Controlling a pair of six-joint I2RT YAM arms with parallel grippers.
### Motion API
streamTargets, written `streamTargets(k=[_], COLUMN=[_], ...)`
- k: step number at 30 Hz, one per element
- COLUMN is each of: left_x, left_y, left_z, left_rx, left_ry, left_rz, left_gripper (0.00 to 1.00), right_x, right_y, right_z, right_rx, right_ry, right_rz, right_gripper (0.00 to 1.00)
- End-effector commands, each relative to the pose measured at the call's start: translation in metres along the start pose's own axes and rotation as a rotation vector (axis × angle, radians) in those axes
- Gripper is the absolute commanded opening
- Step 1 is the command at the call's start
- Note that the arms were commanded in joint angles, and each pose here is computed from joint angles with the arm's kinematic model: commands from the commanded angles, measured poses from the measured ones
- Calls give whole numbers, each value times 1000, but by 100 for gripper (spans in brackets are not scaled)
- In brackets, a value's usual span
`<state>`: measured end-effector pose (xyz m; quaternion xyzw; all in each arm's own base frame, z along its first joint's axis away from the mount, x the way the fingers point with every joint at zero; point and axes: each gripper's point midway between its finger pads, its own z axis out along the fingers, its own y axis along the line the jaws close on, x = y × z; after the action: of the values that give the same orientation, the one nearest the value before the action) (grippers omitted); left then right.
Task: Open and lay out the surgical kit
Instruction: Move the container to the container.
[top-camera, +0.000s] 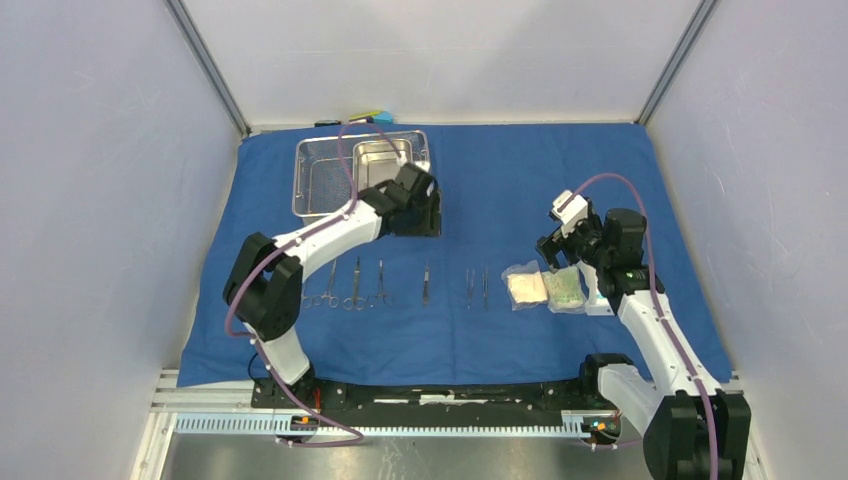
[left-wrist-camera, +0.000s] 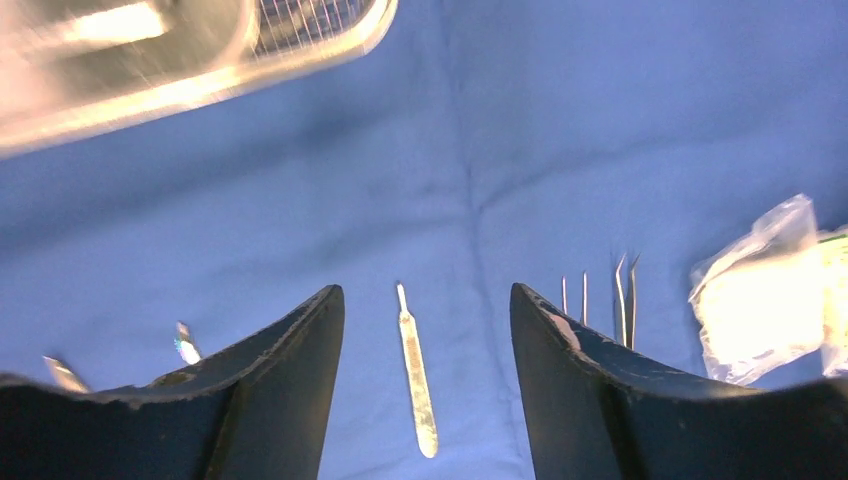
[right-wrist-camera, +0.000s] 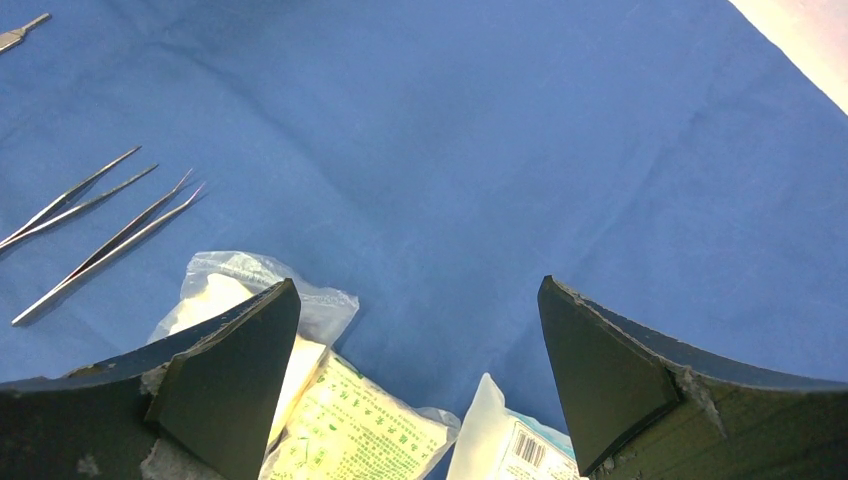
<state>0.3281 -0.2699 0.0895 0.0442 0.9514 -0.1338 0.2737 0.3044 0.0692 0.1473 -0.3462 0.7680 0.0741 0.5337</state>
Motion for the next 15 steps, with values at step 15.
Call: streamTargets(k=[15], left_x=[-136], left_y=[101], left_z=[46], left_rx=[-19], left_ry=[93], left_rz=[185], left_gripper=[73], right_x=[-8], right_y=[-8], right_z=[19], right_rx=[-40], right_ry=[-28], right_rz=[-37], right_gripper=[97])
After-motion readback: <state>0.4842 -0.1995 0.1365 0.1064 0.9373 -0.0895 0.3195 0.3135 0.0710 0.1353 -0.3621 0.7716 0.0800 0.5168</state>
